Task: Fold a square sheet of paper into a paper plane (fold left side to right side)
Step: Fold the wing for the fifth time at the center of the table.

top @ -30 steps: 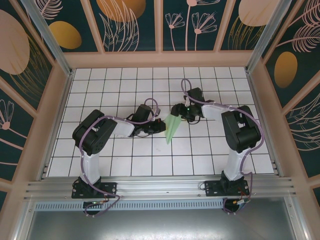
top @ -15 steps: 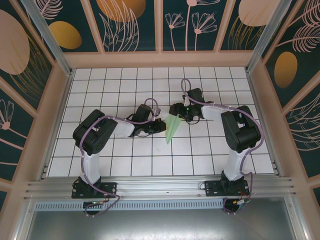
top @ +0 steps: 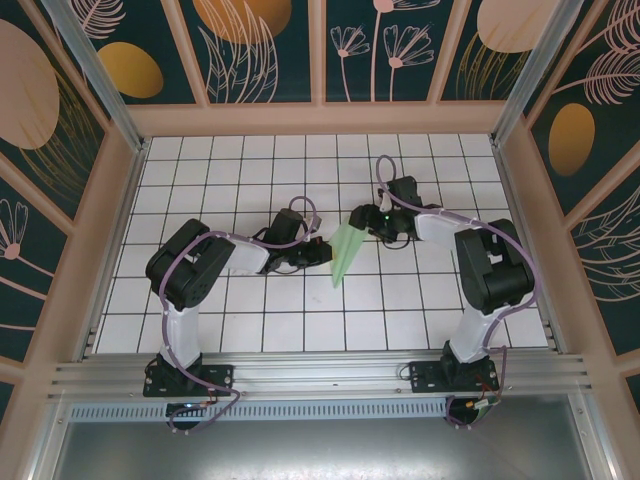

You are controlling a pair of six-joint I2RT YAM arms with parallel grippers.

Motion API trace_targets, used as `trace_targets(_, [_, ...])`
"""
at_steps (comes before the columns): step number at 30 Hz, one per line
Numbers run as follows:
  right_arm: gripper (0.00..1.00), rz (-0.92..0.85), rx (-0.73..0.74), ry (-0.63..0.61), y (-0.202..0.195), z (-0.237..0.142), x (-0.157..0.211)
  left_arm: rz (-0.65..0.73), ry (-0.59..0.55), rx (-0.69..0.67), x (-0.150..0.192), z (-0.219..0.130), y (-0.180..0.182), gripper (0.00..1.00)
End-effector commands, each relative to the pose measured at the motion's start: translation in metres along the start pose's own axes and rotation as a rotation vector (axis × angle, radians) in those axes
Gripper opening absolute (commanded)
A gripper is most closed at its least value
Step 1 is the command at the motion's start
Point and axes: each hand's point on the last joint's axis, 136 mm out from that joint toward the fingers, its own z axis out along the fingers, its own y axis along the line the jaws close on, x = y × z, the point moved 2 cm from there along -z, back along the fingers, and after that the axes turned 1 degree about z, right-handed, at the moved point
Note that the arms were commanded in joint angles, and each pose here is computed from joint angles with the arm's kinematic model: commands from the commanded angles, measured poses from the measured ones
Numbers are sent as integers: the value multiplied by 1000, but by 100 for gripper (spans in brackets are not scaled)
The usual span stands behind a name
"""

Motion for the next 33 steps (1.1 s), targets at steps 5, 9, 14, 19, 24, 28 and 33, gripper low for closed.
trace_targets(5, [70,2,-59,27,6,14,3,8,-2,19,-4,3,-6,6])
trace_targets(9, [70,8,-35,40,0,21,5,12,-2,21,-4,3,-8,6])
trace_targets(14, [70,28,54,84,-19,32,14,32,-4,29,-5,2,-16,6])
trace_targets(19, [70,31,100,115,-28,36,21,56,-5,45,-8,3,-27,7])
trace_targets(24, [70,29,104,121,-29,36,23,70,14,41,-4,7,-30,7])
trace_targets(28, [70,24,100,121,-27,37,23,62,32,27,2,11,-24,7])
trace_targets(33, [70,17,100,122,-26,37,23,71,33,44,-4,16,-30,7])
